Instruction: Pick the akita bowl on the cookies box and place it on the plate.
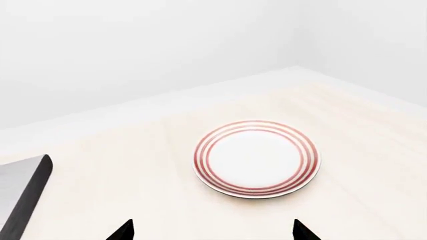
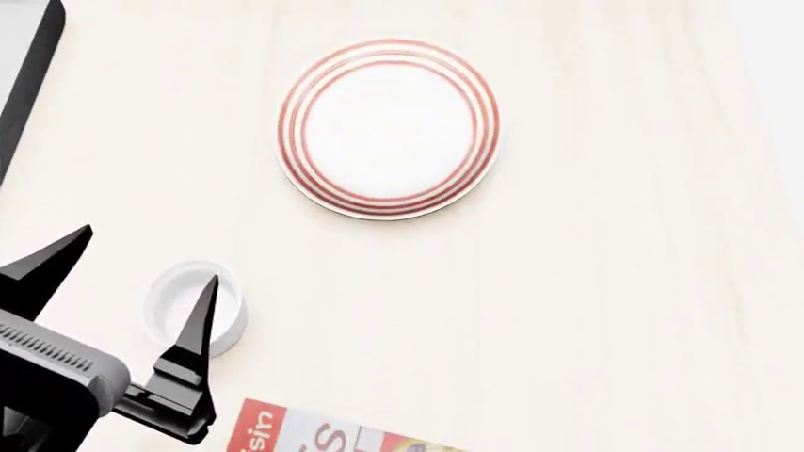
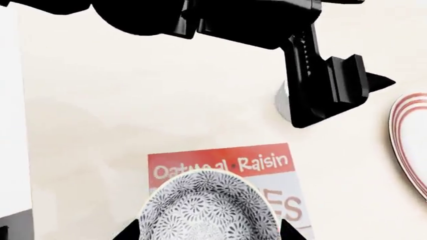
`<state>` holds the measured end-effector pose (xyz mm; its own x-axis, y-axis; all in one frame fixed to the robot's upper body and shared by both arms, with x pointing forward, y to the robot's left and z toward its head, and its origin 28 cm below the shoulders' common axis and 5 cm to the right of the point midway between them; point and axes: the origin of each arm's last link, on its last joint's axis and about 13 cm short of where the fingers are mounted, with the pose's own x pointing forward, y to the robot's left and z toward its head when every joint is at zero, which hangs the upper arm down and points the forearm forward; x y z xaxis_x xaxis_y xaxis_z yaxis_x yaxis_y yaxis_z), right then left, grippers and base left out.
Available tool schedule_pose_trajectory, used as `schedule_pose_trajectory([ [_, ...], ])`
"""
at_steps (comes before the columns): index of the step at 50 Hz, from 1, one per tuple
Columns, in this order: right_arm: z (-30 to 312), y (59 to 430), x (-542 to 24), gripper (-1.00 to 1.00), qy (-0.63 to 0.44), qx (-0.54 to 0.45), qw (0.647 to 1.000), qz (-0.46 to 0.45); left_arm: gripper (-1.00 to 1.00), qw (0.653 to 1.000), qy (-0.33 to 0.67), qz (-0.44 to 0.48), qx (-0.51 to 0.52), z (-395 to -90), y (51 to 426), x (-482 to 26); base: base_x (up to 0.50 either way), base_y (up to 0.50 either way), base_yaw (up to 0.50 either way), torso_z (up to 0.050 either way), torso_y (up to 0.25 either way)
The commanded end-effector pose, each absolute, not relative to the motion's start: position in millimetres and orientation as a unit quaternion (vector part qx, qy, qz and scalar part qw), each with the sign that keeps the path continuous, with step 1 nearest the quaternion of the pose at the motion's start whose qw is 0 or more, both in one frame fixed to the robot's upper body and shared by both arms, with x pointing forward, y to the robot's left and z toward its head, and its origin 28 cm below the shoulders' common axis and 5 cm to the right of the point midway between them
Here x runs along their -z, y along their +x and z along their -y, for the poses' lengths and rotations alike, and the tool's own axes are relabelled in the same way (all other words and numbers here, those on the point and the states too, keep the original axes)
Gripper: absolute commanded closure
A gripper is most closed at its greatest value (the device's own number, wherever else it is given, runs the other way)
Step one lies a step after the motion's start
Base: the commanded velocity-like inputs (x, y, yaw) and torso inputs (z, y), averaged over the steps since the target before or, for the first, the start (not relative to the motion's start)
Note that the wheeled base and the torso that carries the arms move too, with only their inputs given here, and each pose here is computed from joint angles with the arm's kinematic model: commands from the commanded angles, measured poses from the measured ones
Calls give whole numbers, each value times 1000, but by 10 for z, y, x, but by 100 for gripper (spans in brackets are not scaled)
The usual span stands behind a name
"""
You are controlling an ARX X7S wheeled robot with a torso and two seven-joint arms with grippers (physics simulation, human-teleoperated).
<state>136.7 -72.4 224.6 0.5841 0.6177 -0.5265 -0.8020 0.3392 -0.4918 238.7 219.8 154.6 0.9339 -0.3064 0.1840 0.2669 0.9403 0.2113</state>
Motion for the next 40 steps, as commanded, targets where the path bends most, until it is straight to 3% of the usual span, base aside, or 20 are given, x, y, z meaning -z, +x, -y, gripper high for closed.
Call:
schedule_pose_trajectory([
  [1, 572, 1395, -2219, -100, -373, -458, 796, -131, -100, 978, 89, 117, 148, -2203, 2388, -1570, 0, 0, 0, 0, 0],
  [12, 513, 1376, -2153, -100, -392, -468, 772, -175, -100, 978, 91, 119, 146, -2203, 2389, -1570, 0, 0, 0, 0, 0],
  [40, 493, 1463, -2022, -100, -420, -441, 752, -254, -100, 978, 91, 121, 143, -2222, 2376, -1563, 0, 0, 0, 0, 0],
])
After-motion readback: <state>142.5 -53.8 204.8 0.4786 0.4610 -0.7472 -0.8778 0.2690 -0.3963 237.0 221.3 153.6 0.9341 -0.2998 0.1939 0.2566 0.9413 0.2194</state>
